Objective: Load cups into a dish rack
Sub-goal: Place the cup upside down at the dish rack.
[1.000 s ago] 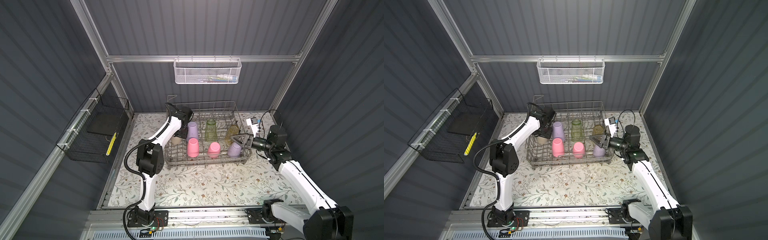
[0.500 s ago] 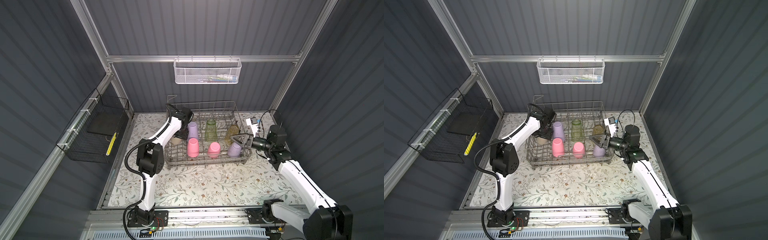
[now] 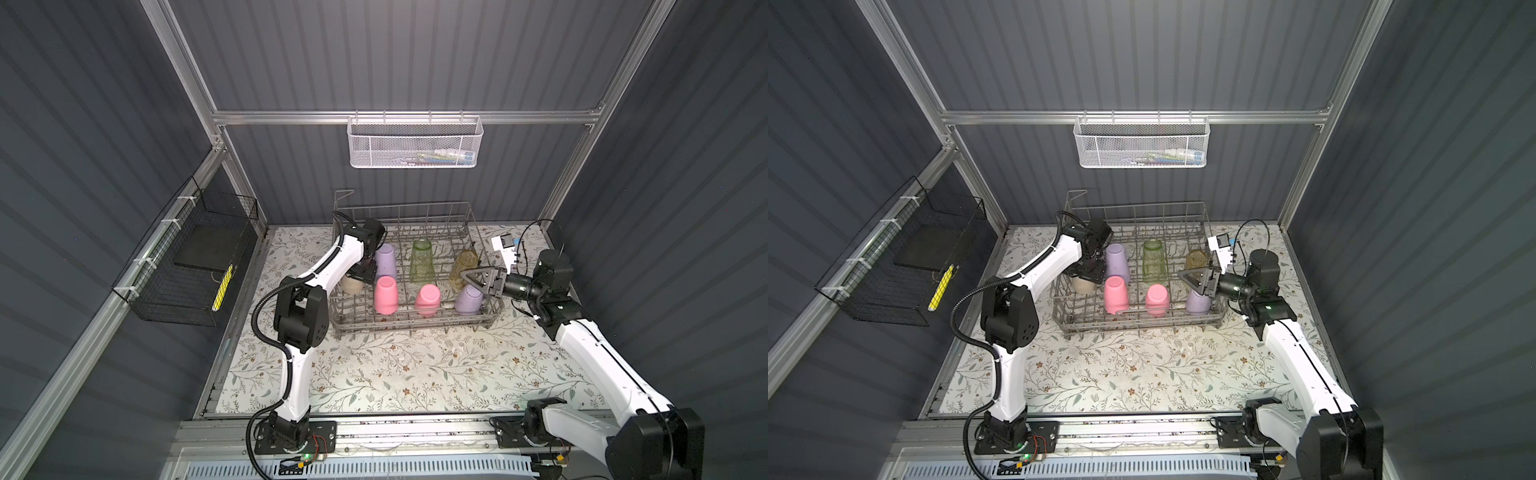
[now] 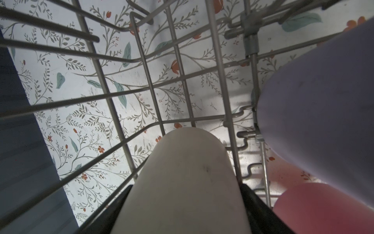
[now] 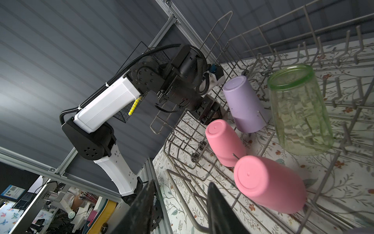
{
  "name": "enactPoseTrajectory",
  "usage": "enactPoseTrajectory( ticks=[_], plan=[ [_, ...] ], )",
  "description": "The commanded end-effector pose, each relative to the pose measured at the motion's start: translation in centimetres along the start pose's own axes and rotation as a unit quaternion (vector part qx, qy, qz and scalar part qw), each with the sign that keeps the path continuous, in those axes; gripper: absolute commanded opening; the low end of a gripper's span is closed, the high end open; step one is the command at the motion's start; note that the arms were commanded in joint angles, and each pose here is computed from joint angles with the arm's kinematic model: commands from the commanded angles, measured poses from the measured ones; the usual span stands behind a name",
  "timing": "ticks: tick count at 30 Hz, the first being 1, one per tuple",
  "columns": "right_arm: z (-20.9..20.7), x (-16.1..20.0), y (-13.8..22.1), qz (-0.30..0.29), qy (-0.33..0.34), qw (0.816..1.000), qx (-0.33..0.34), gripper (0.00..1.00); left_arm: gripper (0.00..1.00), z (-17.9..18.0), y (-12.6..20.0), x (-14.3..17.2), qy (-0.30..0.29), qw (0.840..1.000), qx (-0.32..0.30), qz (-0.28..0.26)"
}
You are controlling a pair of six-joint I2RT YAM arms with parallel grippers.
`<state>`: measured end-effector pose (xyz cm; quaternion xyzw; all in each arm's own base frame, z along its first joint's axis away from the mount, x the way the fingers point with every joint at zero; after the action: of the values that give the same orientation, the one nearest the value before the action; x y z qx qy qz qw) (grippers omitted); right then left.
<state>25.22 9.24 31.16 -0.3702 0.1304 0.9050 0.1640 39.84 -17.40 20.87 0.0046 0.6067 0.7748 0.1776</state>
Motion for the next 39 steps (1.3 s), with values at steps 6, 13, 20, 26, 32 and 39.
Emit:
enactPoseTrajectory(
  ticks=[6, 13, 20, 26, 32, 39],
  plan=[
    [-0.2, 0.1, 0.0, 0.002, 0.001, 1.000, -0.008, 0.45, 0.84, 0.2, 1.2, 0.5, -0.002, 1.000, 0.006, -0.002],
    [-0.2, 0.1, 0.0, 0.003, 0.001, 1.000, -0.010, 0.45, 0.87, 0.4, 1.7, 0.6, 0.005, 1.000, 0.002, -0.009],
    [-0.2, 0.1, 0.0, 0.003, 0.001, 1.000, -0.010, 0.45, 0.89, 0.7, 2.3, 0.5, 0.011, 1.000, -0.002, -0.024],
    [-0.2, 0.1, 0.0, 0.003, 0.001, 1.000, -0.010, 0.45, 0.91, 0.9, 2.6, 0.6, 0.016, 0.999, -0.007, -0.033],
    [-0.2, 0.1, 0.0, 0.003, 0.001, 1.000, -0.011, 0.45, 0.92, 1.2, 3.1, 0.6, 0.019, 0.999, -0.014, -0.041],
    [-0.2, 0.1, 0.0, 0.003, 0.001, 1.000, -0.010, 0.45, 0.93, 1.6, 3.9, 0.6, 0.025, 0.998, -0.030, -0.053]
  ],
)
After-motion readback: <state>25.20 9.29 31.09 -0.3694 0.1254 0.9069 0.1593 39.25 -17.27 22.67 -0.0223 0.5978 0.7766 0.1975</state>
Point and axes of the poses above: each gripper's point midway between its finger pads, its own y axis back along the fingers, its own z axis along the line the jaws close on, x = y × z, the point moved 10 cm from there along y, back along the fingers
